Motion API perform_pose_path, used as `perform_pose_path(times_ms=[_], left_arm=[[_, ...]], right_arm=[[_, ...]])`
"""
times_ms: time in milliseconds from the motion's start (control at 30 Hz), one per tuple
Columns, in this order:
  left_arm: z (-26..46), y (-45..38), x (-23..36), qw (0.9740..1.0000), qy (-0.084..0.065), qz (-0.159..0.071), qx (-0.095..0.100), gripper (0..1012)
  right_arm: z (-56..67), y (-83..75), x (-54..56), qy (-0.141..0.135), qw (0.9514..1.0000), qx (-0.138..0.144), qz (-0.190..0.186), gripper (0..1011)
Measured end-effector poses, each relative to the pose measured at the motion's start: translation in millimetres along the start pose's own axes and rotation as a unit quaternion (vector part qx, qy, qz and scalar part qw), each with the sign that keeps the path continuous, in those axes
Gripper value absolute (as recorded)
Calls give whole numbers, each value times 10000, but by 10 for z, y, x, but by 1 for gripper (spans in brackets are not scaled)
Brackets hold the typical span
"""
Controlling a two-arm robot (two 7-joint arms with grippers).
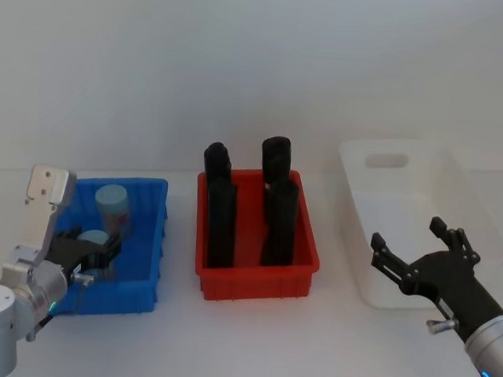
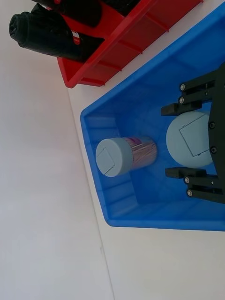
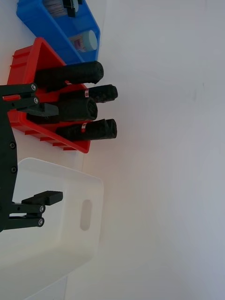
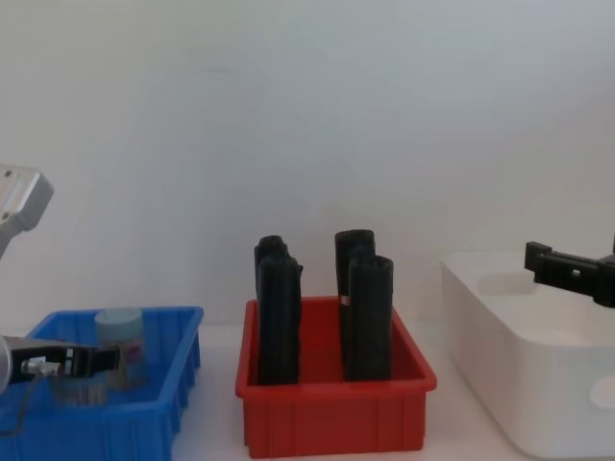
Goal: Pick the cotton swabs from the blue box and place them into the white box.
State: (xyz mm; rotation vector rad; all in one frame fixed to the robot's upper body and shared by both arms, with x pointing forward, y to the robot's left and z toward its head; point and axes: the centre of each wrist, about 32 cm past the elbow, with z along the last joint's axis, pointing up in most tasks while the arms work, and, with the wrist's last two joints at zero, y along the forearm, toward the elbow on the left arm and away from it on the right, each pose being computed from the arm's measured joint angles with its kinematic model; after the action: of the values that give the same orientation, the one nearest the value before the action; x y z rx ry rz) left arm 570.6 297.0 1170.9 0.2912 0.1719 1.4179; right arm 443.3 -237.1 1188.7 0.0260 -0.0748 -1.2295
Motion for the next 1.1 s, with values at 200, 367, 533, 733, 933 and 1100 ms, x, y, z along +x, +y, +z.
perform_pose_path(times_ms=[200,367,533,733,933,1100], left_arm=[[-6,2,5,10000,8,5,-3,656],[-4,12,4,10000,10,2,-23,657],[41,37,-3,9999,-26,-13,-129,657],[141,85,-12,9994,-120,-68,-317,656],[306,166,-26,9977,-278,-216,-572,656],[459,243,-43,9956,-422,-407,-730,656]], right_arm=[[0,0,0,0,10000,1,0,1001],[0,0,0,0,10000,0,0,1001],[0,0,0,0,10000,0,0,1001],[0,0,0,0,10000,0,0,1001],[0,0,0,0,10000,0,0,1001],[0,0,0,0,10000,0,0,1001]])
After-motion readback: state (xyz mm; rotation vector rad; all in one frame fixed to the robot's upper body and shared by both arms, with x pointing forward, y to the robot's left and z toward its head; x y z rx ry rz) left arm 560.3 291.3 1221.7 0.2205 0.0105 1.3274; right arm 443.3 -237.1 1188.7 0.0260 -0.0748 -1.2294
